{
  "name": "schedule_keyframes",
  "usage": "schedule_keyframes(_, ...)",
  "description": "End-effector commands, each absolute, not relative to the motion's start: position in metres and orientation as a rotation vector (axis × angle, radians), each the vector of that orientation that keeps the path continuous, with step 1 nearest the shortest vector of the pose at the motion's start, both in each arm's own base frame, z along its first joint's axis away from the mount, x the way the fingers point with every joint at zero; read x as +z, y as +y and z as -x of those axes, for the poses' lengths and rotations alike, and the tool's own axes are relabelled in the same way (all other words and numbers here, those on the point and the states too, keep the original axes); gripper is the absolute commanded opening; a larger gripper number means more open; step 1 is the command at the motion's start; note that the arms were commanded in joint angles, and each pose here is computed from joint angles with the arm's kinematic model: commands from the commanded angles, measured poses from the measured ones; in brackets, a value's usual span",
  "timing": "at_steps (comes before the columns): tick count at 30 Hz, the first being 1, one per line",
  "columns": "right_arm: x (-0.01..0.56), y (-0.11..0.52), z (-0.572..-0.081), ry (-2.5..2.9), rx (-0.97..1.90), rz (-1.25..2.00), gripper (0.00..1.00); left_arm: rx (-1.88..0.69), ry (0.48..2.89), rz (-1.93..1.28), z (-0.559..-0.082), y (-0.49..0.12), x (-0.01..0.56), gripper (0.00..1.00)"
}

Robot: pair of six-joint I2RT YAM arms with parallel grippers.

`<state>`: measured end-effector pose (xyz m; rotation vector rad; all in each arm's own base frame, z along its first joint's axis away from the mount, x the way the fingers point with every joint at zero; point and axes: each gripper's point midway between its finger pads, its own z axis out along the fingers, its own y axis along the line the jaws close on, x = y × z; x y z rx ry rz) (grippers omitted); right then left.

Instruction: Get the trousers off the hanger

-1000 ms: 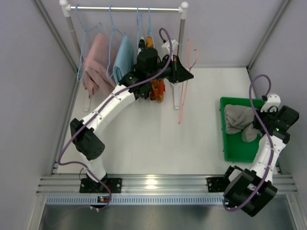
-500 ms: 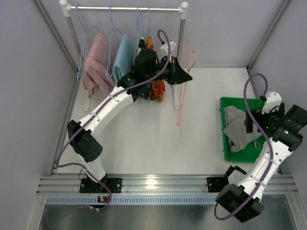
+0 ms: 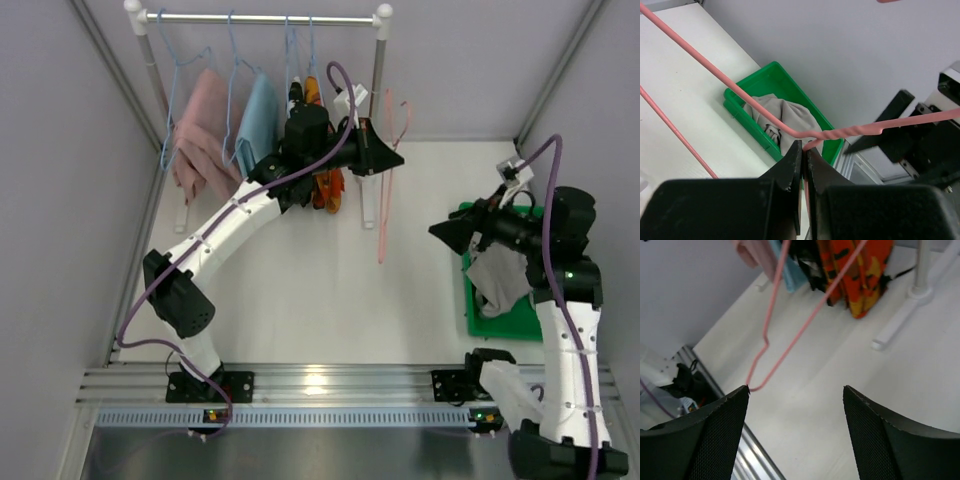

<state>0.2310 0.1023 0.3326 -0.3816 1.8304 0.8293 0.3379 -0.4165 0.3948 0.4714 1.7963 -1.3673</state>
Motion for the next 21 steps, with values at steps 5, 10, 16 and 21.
schedule_keyframes(5, 0.401, 0.177, -0.251, 1.599, 1.062, 0.352, 0.69, -1.426, 1.64, -0.401, -0.34, -0.421, 0.446, 0.0)
schedule_keyframes(10, 0.398, 0.195, -0.273, 1.633, 1.109, 0.297, 0.65, -1.433, 1.627, -0.389, -0.337, -0.421, 0.453, 0.0)
schedule_keyframes(16, 0.391, 0.214, -0.283, 1.671, 1.134, 0.308, 0.51, -1.447, 1.633, -0.374, -0.336, -0.424, 0.453, 0.0)
schedule_keyframes(21, 0.398, 0.227, -0.271, 1.649, 1.275, 0.341, 0.13, -1.439, 1.628, -0.36, -0.339, -0.421, 0.455, 0.0)
